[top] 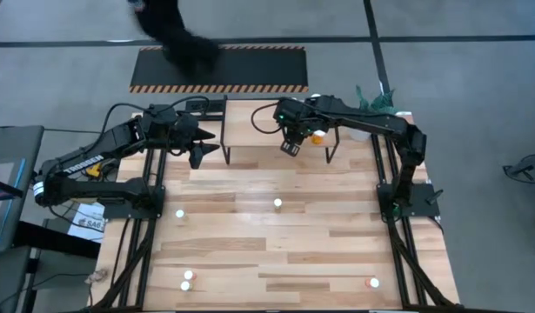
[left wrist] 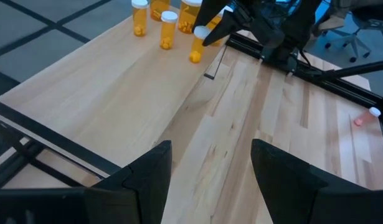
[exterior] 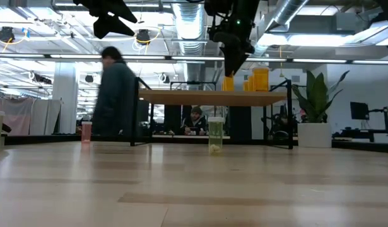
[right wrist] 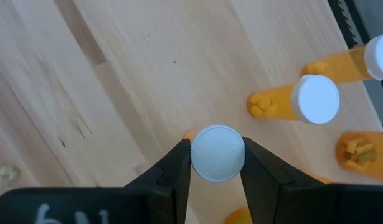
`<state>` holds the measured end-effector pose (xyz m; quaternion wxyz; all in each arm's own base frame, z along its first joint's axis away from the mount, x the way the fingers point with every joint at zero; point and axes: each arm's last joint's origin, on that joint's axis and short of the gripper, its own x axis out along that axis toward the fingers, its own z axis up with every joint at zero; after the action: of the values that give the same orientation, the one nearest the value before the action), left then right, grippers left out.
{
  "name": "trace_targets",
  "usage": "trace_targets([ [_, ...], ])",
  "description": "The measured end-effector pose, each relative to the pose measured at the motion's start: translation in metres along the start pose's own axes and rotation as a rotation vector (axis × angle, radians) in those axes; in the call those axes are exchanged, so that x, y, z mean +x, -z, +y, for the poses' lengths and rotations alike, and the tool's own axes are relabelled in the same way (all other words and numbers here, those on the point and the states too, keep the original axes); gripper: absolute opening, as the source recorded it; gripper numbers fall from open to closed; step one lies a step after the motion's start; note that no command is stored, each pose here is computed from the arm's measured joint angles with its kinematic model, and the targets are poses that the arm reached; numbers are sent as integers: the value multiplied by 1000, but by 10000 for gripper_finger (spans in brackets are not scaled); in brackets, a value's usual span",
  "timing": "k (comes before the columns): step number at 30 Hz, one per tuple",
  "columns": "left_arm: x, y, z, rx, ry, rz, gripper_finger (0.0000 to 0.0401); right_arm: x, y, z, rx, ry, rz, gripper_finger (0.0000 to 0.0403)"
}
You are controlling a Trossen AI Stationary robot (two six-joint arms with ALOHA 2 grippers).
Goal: Pick and place medicine bottles onto shelf by color
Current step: Put the small orange pill bottle on the shelf aligned with the other small orange pill bottles
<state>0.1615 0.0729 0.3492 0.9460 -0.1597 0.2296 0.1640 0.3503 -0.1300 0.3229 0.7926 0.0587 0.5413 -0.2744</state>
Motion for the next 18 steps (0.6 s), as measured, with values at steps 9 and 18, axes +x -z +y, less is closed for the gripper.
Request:
trace_targets([
  [9, 0, 0, 0, 0, 0, 0, 206, 0, 1, 0, 1, -5, 7, 135],
  [18, 0, 0, 0, 0, 0, 0, 206, 0, 0, 0, 3, -5, 4, 145],
])
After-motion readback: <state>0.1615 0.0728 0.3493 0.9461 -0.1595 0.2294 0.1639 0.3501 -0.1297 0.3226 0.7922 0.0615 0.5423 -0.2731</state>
